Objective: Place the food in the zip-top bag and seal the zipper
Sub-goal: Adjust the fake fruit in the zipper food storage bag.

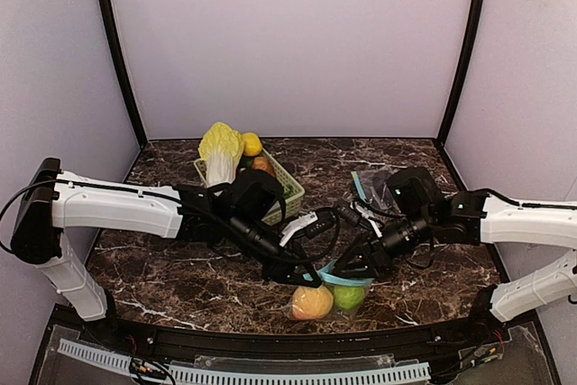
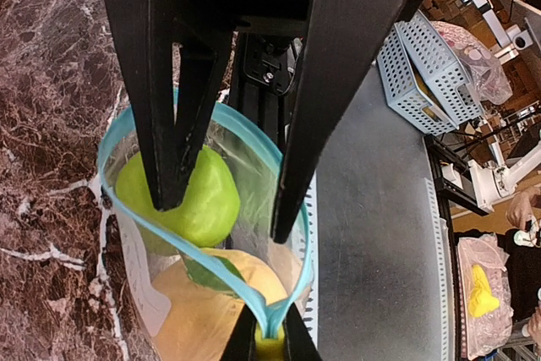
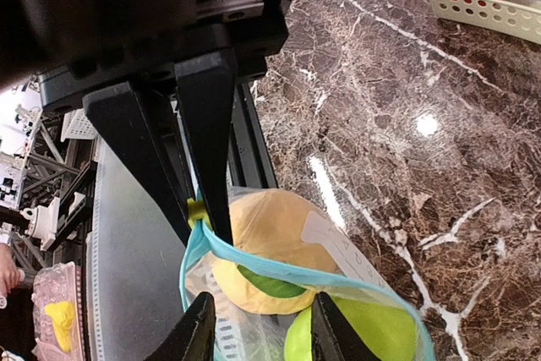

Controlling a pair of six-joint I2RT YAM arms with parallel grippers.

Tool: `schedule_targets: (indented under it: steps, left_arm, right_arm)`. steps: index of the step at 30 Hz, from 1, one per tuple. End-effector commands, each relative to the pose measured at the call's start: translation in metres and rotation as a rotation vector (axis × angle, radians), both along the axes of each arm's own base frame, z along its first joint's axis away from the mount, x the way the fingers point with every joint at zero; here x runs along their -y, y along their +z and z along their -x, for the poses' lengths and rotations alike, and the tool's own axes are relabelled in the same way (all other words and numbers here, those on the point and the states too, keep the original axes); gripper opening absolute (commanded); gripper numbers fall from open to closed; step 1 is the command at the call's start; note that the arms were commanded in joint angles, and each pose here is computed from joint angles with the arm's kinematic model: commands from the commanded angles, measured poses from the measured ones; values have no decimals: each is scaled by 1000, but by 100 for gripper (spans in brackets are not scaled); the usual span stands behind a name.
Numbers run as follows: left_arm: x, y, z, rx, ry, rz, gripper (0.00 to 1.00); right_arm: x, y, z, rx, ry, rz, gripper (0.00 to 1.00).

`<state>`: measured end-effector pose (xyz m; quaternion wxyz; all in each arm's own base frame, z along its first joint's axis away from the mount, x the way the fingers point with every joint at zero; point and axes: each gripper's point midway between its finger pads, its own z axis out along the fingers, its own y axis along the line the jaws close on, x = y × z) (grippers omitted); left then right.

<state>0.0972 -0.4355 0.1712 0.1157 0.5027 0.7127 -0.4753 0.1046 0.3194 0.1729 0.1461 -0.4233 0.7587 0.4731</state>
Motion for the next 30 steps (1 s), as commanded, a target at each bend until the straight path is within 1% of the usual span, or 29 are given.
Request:
schedule_targets:
  steps: [1,2,5,7,8,10,12,17,18,23,25,26,28,30]
  left_arm:
    - [2,22,1,15,-25,48,1]
    - [3,21,0,14,-24,46,1]
    - [3,19,0,10,-26,45,1]
    - [4,18,1,5,-30,43,1]
    - [4,18,1,5,-33,43,1]
    - [4,18,2,2,-38,42,1]
    - [5,19,2,4,-41,49,1]
    - [8,24,2,-2,-38,72,1]
    - [8,24,2,-2,-39,77,1]
    - [4,15,0,6,-29,49,1]
    - [-1,5,-4,16,-19,14,1]
    - [-7,-5,-7,23,0,-28,1]
    - [-15,-20,-10,40,7,-87,1]
    - [-19,-28,-10,39,-1,-118,1]
  right_arm:
    - [-3,0,14,-34,57,-40,36]
    - [-3,-1,15,-40,61,-42,37]
    - [-2,2,18,-54,68,-54,43]
    - [-2,5,18,-48,61,-63,43]
    - [-2,7,18,-47,59,-69,42]
    - [-2,11,18,-46,60,-80,36]
    - [-2,9,18,-48,54,-79,28]
    - [-3,7,17,-53,48,-88,1]
    - [-4,8,17,-53,47,-94,0]
    - [-3,10,15,-44,30,-98,0]
    - [-1,10,11,-33,4,-94,0]
    - [-1,12,11,-29,-5,-97,0]
    - [0,17,11,-25,-11,-108,18]
    - [0,22,11,-23,-9,-119,35]
